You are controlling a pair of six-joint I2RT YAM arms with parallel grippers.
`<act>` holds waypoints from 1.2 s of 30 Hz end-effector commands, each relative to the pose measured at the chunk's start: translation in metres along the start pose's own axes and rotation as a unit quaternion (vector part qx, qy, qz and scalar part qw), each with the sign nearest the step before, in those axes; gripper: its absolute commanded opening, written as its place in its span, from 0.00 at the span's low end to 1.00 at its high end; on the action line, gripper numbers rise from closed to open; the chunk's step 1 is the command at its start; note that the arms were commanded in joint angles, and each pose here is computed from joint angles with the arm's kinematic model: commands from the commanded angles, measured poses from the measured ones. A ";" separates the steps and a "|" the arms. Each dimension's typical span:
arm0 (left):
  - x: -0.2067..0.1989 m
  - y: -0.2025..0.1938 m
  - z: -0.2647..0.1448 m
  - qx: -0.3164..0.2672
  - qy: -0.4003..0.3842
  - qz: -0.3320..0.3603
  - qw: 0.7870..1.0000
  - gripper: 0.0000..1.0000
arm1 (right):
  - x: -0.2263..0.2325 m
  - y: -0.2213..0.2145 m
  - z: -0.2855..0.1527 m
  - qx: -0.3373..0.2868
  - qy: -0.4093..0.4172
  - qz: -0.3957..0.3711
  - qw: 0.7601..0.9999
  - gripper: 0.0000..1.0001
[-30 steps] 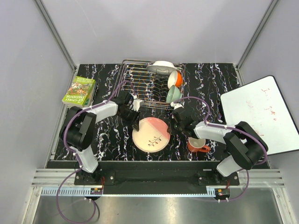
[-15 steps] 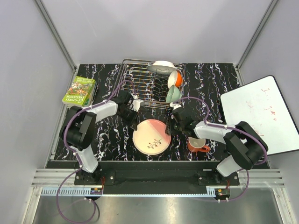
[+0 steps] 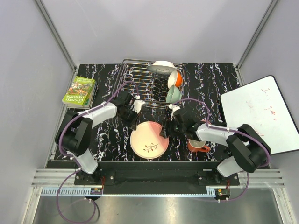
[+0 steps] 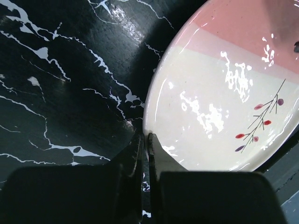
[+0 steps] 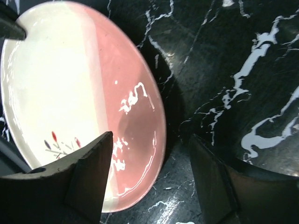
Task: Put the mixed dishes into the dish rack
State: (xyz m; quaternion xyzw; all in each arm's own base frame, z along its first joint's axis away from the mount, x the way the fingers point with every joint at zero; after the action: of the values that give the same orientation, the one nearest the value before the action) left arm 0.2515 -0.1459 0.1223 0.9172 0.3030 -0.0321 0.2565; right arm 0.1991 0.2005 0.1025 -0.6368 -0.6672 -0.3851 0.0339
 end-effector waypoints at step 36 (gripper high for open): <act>-0.033 0.091 -0.026 -0.110 0.086 0.240 0.961 0.00 | 0.022 0.005 -0.004 0.058 0.258 -0.023 0.964 0.38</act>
State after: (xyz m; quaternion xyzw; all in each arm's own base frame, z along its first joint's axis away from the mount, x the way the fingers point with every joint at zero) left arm 0.2542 -0.1741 0.1639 0.9537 0.1453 0.0902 0.2473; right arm 0.1951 0.2015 0.0996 -0.5757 -0.6676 -0.4386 0.1748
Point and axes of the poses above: each gripper's point midway between its finger pads, its own z axis out along the fingers, its own x axis along the line the jaws close on, y = z × x, the point moved 10 cm from there along -z, back along the fingers, and after that the axes turned 14 degrees about z, right-handed, at the moved point
